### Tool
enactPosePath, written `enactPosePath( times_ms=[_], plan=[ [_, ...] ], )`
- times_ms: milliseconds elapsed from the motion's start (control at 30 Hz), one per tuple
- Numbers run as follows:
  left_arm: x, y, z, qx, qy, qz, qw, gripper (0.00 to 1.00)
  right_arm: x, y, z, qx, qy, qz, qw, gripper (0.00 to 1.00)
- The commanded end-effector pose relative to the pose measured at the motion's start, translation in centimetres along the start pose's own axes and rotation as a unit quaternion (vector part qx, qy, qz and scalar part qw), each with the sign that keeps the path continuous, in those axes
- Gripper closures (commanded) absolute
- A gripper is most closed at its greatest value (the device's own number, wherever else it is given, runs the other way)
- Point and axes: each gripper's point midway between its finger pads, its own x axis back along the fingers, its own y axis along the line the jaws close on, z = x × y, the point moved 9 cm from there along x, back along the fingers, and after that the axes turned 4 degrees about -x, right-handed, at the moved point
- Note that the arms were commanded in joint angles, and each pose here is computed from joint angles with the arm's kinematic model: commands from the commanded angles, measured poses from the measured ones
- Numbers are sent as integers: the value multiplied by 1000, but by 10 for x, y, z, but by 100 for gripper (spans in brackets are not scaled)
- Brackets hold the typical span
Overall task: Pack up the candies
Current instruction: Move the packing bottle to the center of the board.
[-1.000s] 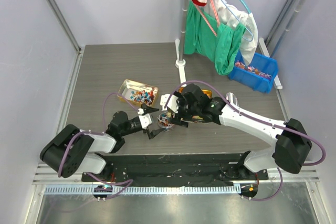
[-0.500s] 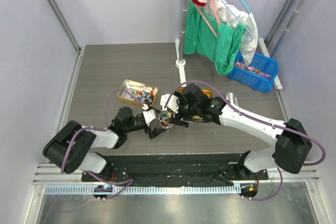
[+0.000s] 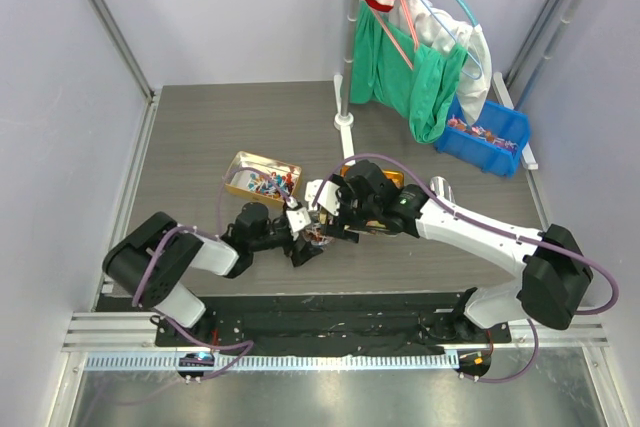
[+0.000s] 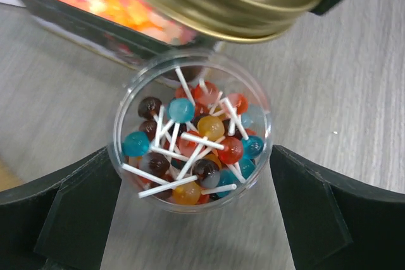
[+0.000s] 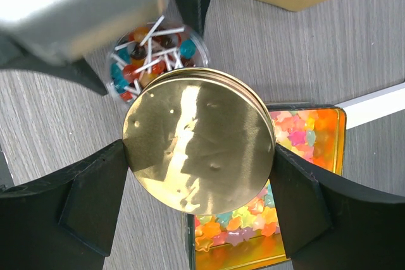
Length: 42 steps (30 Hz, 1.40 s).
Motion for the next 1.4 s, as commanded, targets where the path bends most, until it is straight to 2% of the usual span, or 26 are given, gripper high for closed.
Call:
enactPosePath(
  times_ms=[0, 167, 200, 400, 600, 733, 833, 967, 1033, 1133, 1367],
  plan=[
    [-17, 0, -5, -29, -26, -3, 999, 0, 2, -11, -13, 6, -18, 21, 1000, 42],
    [-24, 0, -1, -32, -51, -5, 998, 3, 4, -11, -13, 7, -18, 24, 1000, 42],
    [-25, 1, -4, -34, -61, -7, 998, 10, 3, -10, -13, 8, -17, 23, 1000, 42],
    [-27, -2, -6, -66, -92, 19, 993, 32, 3, -5, -5, 18, 0, 0, 1000, 42],
    [-26, -13, -11, -91, -135, 62, 985, 46, 2, -4, 3, 20, 16, -31, 999, 42],
    [-26, -31, -10, -100, -148, 130, 975, 46, 3, 0, 4, 14, 14, -60, 998, 43],
    [-30, -35, -8, -102, -147, 147, 973, 44, 5, 0, 2, 12, 16, -73, 997, 44],
    [-44, -23, -4, -84, -118, 109, 983, 43, 8, -3, 1, 19, 19, -59, 998, 44],
    [-50, -18, 2, -63, -84, 98, 990, 46, 10, -4, 1, 20, 18, -54, 998, 44],
    [-67, 0, -4, -60, -71, 59, 994, 48, 17, -8, -2, 20, 9, -39, 999, 44],
    [-95, 17, -17, 7, -85, 28, 996, 50, 34, -25, -1, 10, -9, 16, 1000, 45]
  ],
)
